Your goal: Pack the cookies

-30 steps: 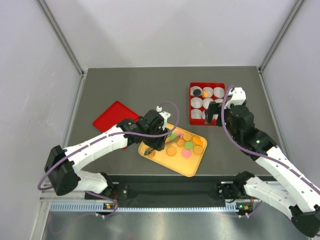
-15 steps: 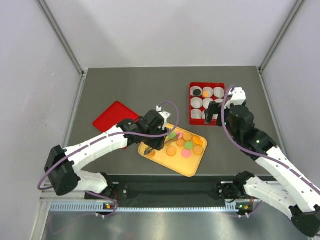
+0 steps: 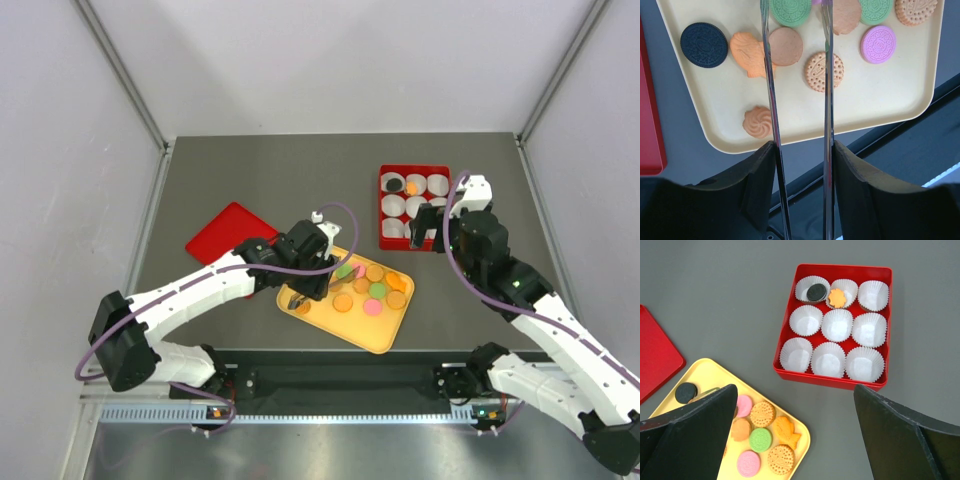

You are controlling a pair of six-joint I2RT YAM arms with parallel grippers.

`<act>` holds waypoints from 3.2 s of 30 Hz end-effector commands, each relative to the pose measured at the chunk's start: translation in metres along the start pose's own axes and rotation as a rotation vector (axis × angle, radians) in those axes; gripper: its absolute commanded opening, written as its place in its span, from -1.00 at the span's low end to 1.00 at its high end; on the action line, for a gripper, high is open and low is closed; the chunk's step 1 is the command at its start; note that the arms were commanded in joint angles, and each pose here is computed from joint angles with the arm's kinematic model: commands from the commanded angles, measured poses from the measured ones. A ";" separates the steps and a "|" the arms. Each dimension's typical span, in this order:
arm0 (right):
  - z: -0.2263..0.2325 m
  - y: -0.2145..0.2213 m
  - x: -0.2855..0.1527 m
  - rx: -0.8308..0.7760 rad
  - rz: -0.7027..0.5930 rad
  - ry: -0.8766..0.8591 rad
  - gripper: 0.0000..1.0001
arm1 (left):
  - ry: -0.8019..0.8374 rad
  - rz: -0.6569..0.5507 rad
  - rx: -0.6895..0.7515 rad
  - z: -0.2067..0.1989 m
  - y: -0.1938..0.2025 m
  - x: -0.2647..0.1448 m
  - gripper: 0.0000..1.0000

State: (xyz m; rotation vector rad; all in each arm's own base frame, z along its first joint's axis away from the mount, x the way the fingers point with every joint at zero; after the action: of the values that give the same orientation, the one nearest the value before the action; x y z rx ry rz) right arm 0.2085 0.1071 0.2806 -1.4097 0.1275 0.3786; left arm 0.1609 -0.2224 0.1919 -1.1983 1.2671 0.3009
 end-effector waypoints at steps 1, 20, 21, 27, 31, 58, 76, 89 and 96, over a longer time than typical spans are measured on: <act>0.004 -0.008 -0.003 0.023 -0.046 -0.029 0.99 | 0.008 -0.049 0.008 -0.002 -0.008 -0.009 0.05; 0.002 -0.007 -0.005 0.025 -0.047 -0.026 1.00 | -0.005 -0.007 0.015 0.000 -0.003 0.006 -0.04; 0.002 -0.007 -0.005 0.025 -0.048 -0.024 0.99 | -0.004 -0.009 0.015 -0.001 -0.004 0.005 -0.10; 0.002 -0.011 -0.007 0.027 -0.056 -0.027 1.00 | -0.007 -0.035 0.028 -0.002 -0.015 -0.013 -0.28; 0.003 -0.012 -0.007 0.022 -0.056 -0.027 0.99 | -0.026 -0.073 0.041 -0.002 -0.025 -0.028 -0.28; -0.007 -0.054 -0.044 0.037 -0.148 -0.001 0.99 | 0.070 -0.614 0.022 -0.064 -0.257 0.088 -0.29; -0.013 -0.049 -0.053 0.037 -0.146 0.001 0.99 | 0.076 -0.633 0.067 -0.069 -0.276 0.169 -0.15; -0.012 -0.045 -0.050 0.036 -0.132 0.003 0.99 | 0.087 -0.629 0.068 -0.069 -0.275 0.174 0.04; -0.012 -0.045 -0.049 0.035 -0.131 0.004 0.99 | 0.100 -0.660 0.071 -0.071 -0.282 0.144 0.01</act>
State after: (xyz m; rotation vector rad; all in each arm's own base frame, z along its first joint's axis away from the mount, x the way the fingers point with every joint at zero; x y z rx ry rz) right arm 0.1794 0.0828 0.3242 -1.3855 0.0708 0.2977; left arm 0.3785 -0.4562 0.1715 -1.4364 0.9614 -0.1524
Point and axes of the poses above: each gripper's point midway between its finger pads, its own x axis out along the fingers, its own z axis along the line the jaws close on, y = z × x, the point moved 7 cm from there along -x, back along the fingers, and after that the axes turned 2 degrees about x, right-handed, at the moved point
